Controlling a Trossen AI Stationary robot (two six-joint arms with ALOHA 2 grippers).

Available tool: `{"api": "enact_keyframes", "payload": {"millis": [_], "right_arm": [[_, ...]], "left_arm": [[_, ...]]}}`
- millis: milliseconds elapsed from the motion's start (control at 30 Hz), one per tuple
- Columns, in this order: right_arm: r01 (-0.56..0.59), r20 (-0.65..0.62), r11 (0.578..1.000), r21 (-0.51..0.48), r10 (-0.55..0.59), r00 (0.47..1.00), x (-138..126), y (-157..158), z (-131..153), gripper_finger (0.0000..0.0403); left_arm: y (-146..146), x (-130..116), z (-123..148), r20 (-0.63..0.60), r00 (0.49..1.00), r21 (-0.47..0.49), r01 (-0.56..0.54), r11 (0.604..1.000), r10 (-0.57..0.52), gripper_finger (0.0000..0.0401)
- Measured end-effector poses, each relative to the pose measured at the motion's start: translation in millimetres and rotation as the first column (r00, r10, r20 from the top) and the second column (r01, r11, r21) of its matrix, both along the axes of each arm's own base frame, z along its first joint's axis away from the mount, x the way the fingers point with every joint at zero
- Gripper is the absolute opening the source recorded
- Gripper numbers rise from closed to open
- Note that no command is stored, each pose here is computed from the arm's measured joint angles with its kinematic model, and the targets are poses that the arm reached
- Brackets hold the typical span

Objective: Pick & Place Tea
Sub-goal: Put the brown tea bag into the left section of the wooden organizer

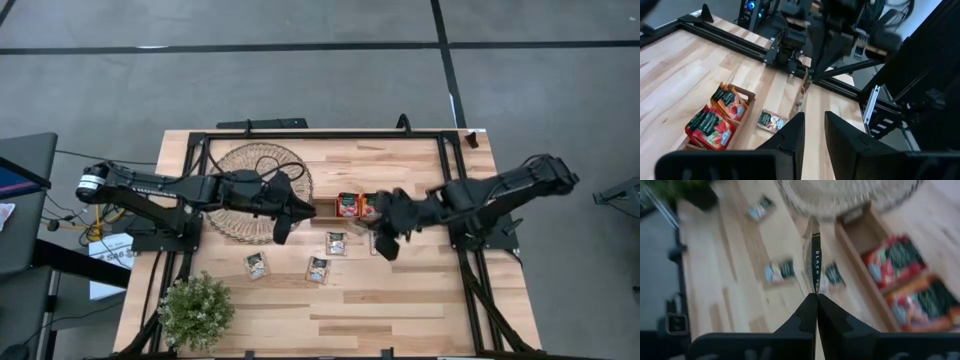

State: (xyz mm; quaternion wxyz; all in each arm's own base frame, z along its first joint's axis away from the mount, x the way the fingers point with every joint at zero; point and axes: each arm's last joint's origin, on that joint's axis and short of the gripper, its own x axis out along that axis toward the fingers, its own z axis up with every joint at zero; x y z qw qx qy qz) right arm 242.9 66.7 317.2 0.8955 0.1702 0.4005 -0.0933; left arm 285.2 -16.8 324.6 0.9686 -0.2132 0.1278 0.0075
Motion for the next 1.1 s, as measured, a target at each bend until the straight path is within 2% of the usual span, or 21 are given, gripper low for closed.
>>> {"api": "enact_keyframes", "payload": {"millis": [200, 367, 467, 633, 833, 1100], "right_arm": [[-0.024, 0.115, 1.000, 0.014, 0.022, 0.993, 13.2, -19.0, 13.6, 0.0000], [-0.046, 0.166, 0.999, 0.011, 0.043, 0.985, 24.2, -25.9, 14.9, 0.0000], [-0.071, 0.150, 0.997, 0.025, 0.067, 0.986, 31.7, -26.7, 8.7, 0.0000], [-0.111, 0.093, 0.993, 0.028, 0.108, 0.990, 41.9, -25.0, -5.5, 0.0000], [-0.127, 0.094, 0.991, 0.039, 0.123, 0.988, 44.1, -23.9, -6.8, 0.0000], [-0.149, 0.124, 0.989, 0.020, 0.145, 0.982, 45.2, -24.1, 3.6, 0.0000]], "left_arm": [[5.8, 0.9, 0.5, 0.007, 1.000, -0.023, -0.020, 1.000, 0.021, 0.0068], [11.2, 14.3, -1.4, 0.053, 0.999, -0.058, 0.001, 0.998, 0.002, 0.0097], [15.1, 28.0, -7.6, 0.013, 1.000, -0.061, -0.006, 0.998, 0.007, 0.0124], [20.1, 48.7, -0.2, 0.013, 0.999, -0.020, 0.032, 0.999, -0.032, 0.0154], [27.5, 57.2, -3.4, -0.095, 0.994, -0.012, 0.053, 0.999, -0.053, 0.0156], [33.5, 59.0, -5.6, -0.110, 0.989, -0.046, 0.098, 0.994, -0.103, 0.0156]]}}
